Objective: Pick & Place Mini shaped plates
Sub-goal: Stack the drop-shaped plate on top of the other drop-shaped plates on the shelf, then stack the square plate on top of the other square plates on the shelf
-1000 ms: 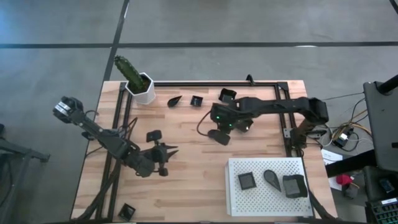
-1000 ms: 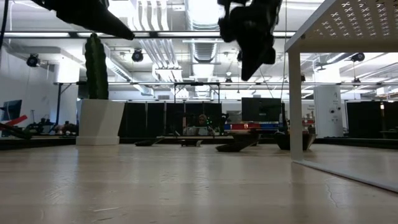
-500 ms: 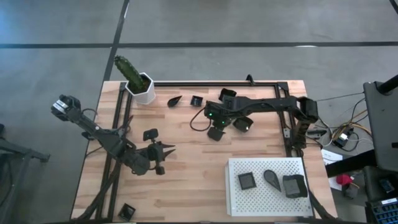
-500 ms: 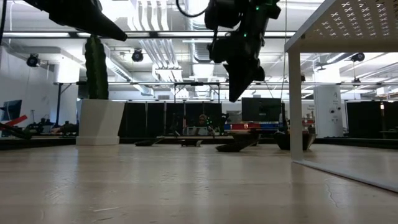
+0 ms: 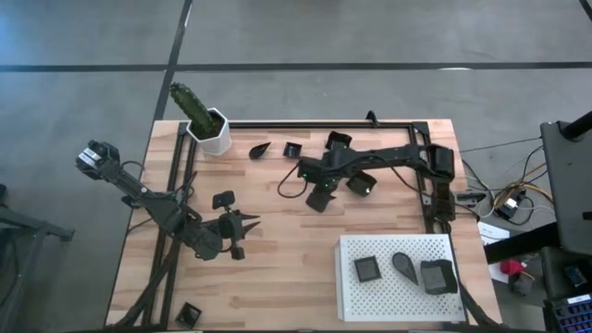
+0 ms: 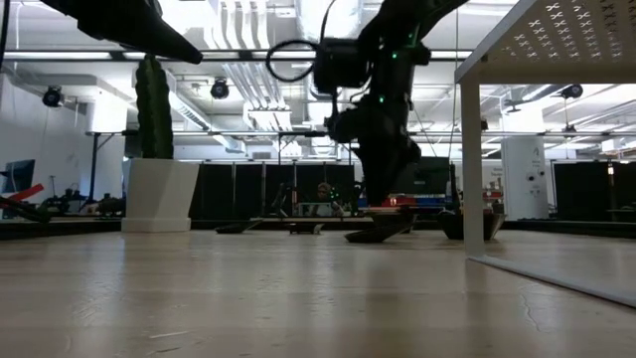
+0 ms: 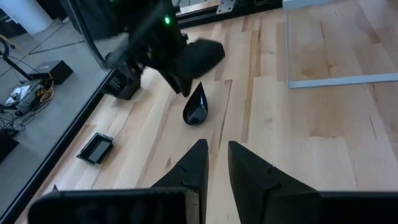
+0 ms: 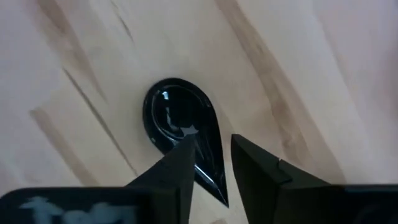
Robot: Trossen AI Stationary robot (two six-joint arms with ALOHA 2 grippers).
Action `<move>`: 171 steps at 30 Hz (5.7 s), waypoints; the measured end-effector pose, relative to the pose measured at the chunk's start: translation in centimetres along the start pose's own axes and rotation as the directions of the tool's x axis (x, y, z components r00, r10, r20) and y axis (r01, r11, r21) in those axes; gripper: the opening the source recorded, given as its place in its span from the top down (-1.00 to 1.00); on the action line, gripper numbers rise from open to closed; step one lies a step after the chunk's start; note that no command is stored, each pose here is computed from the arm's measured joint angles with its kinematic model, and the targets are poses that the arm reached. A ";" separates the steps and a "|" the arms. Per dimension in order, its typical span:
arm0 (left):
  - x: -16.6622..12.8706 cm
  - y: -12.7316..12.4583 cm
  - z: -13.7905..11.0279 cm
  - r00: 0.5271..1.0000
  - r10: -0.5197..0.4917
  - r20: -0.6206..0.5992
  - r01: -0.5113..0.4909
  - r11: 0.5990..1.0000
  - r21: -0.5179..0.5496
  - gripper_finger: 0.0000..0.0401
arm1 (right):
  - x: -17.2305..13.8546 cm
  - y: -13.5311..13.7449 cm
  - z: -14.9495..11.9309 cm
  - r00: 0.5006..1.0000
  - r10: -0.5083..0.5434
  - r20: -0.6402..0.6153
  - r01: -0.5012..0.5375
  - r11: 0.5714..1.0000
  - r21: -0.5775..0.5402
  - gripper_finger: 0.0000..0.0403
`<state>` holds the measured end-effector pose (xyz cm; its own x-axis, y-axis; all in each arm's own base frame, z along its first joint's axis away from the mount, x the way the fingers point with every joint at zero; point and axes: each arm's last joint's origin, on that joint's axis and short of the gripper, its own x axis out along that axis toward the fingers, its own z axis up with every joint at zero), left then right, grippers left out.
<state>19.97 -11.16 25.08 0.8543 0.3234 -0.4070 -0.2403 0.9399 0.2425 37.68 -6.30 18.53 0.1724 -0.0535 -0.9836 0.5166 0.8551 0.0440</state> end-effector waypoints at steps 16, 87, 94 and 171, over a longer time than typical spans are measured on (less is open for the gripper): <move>0.0 0.0 0.0 1.000 0.000 0.000 0.000 1.000 0.000 0.71 | 2.5 -0.2 0.1 0.998 -0.027 -0.061 0.024 0.998 -0.053 0.42; 0.0 0.0 0.4 0.999 0.031 0.039 -0.033 0.999 0.037 0.71 | -20.2 6.4 -20.9 0.959 0.279 -0.043 -0.151 0.636 0.757 0.96; -0.1 -0.1 1.3 0.995 0.020 0.100 -0.028 0.996 0.079 0.71 | -20.2 7.6 -23.8 0.965 0.238 -0.111 -0.054 0.595 0.802 0.96; -0.2 -0.2 2.2 0.990 0.013 0.143 -0.028 0.994 0.104 0.71 | -22.2 7.7 -25.5 0.972 0.179 0.152 -0.231 0.847 0.479 0.66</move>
<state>20.82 -11.62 27.02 0.9080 0.3170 -0.2741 -0.2150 0.9138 0.3445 16.43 14.65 36.26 0.3878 0.0228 -0.9214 0.7996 0.4890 0.3486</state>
